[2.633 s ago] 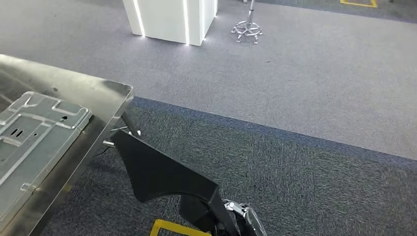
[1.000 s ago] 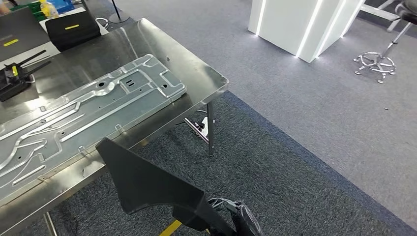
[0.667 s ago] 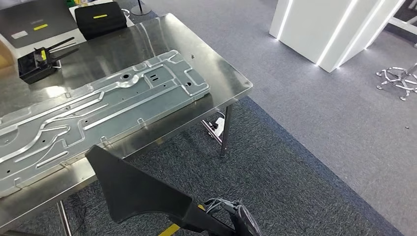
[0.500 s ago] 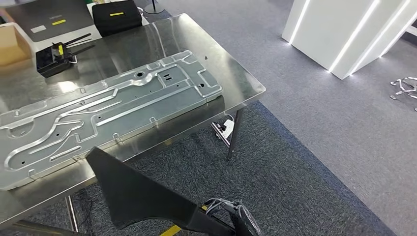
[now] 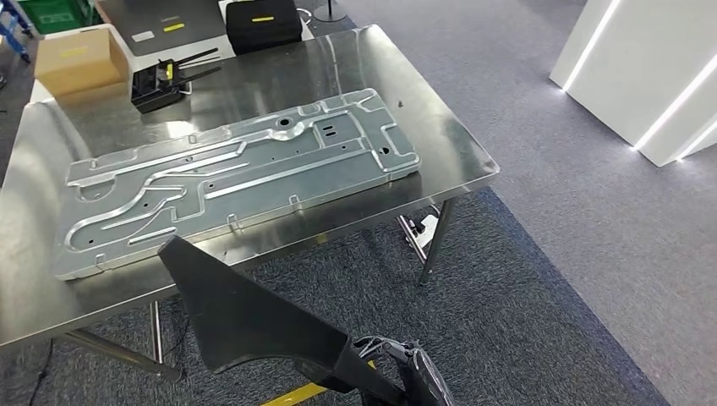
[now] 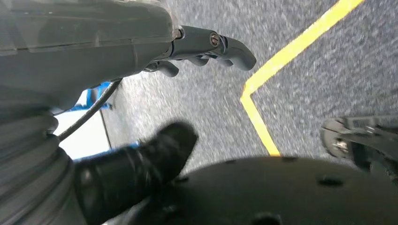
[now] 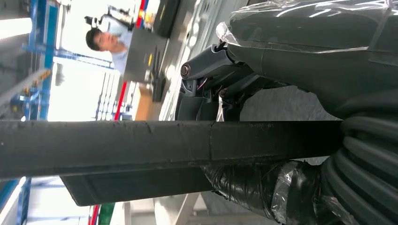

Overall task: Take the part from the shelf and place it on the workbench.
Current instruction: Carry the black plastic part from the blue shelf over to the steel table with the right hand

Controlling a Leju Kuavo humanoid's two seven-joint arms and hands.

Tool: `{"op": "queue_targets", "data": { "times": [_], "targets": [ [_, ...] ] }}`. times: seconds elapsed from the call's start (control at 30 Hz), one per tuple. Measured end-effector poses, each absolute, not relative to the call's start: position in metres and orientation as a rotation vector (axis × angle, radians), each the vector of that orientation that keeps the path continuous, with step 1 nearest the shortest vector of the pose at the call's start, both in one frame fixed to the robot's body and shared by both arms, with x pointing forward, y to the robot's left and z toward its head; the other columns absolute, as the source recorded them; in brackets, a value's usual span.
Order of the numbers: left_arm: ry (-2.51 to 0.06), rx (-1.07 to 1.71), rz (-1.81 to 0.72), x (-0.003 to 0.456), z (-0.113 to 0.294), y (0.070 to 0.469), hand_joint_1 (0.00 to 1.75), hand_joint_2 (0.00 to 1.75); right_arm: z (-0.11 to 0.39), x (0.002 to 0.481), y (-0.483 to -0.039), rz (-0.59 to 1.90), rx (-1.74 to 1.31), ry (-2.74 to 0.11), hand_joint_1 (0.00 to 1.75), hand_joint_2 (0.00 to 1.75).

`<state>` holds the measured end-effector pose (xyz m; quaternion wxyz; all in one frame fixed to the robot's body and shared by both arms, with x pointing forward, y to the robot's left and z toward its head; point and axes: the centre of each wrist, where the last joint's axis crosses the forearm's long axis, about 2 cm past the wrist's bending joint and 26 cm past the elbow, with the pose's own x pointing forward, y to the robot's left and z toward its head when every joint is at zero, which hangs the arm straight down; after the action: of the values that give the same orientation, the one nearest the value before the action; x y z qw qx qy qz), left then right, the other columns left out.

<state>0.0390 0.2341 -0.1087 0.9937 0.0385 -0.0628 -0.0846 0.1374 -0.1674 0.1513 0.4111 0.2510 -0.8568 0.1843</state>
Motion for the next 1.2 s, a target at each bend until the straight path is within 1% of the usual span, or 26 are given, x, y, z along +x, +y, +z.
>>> {"op": "queue_targets", "data": {
  "times": [0.27,1.2],
  "targets": [
    [-0.121,0.083,-0.166,0.0361,-0.1092,0.2365,0.0,1.75,0.1521,0.1377,-0.1656,0.434,0.707,-2.124,1.75,1.75],
    [-0.119,0.097,-0.152,0.0378,-0.1092,0.2385,0.0,1.75,0.1506,0.1364,-0.1672,0.41,0.733,-2.093,1.75,1.75]
  ]
}}
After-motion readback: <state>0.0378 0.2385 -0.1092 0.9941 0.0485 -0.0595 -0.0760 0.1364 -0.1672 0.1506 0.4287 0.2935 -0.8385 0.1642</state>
